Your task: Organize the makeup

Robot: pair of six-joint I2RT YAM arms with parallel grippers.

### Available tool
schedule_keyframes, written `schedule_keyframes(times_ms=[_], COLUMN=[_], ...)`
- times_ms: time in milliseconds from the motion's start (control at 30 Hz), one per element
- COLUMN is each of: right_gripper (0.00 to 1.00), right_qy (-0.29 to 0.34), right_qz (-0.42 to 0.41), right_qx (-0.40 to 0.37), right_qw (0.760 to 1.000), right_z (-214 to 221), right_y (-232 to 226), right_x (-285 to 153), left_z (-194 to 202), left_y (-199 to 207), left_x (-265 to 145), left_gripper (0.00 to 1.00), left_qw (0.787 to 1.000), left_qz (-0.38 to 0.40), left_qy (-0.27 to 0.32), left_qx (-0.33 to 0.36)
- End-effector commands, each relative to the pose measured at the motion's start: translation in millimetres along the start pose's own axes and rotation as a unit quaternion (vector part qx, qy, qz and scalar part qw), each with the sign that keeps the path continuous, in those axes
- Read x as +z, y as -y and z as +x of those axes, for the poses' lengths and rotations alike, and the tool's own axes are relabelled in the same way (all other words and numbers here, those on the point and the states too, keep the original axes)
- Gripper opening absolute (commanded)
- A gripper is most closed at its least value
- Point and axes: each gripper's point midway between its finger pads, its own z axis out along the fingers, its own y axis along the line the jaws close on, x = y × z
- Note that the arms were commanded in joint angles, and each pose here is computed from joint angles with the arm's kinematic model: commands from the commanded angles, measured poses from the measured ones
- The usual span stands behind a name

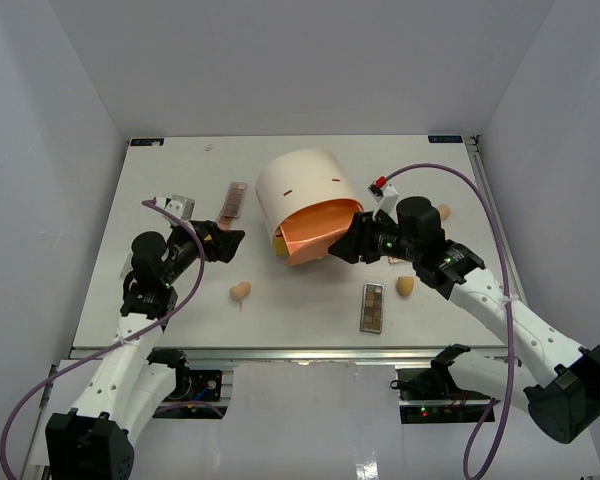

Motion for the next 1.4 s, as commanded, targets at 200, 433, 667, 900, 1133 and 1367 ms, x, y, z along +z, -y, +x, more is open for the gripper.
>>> schedule_keyframes(times_ms=[200, 433, 667, 900, 1133, 1367], right_gripper=[0.79, 0.93, 0.91, 0.92, 0.98, 0.92], right_qy=[0.025, 0.02, 0.016, 0.029, 0.03, 0.072], right_qz=[-0.032, -0.072, -0.117, -0.105, -0.147, -0.168], right_qx=[-0.044, -0.14, -0.247, -0.3, -0.227, -0.194], right_qw=[0.998, 0.987, 0.962, 0.948, 0.962, 0.964], right_z=[-10.3, 2.0, 19.4, 17.7, 4.3, -15.0], right_y=[-1.4, 2.6, -3.7, 3.1, 22.5, 49.2], right_x=[-19.0, -50.9, -85.3, -103.0, -102.5, -114.5], left_z=[-13.9, -0.3, 29.2, 59.2, 131.2, 165.0], left_y=[5.4, 3.5, 2.3, -10.5, -4.9, -13.9], left_x=[1.6, 0.7, -2.0, -3.9, -2.5, -10.5], left_gripper=[0.98, 0.98, 0.98, 0.94, 0.85, 0.75], left_qw=[1.0, 0.999, 0.987, 0.969, 0.929, 0.906], left_qz=[0.011, -0.001, -0.023, -0.069, -0.108, -0.178], left_qy=[0.007, -0.017, -0.086, -0.173, -0.309, -0.364], left_qx=[0.007, -0.039, -0.132, -0.164, -0.172, -0.123])
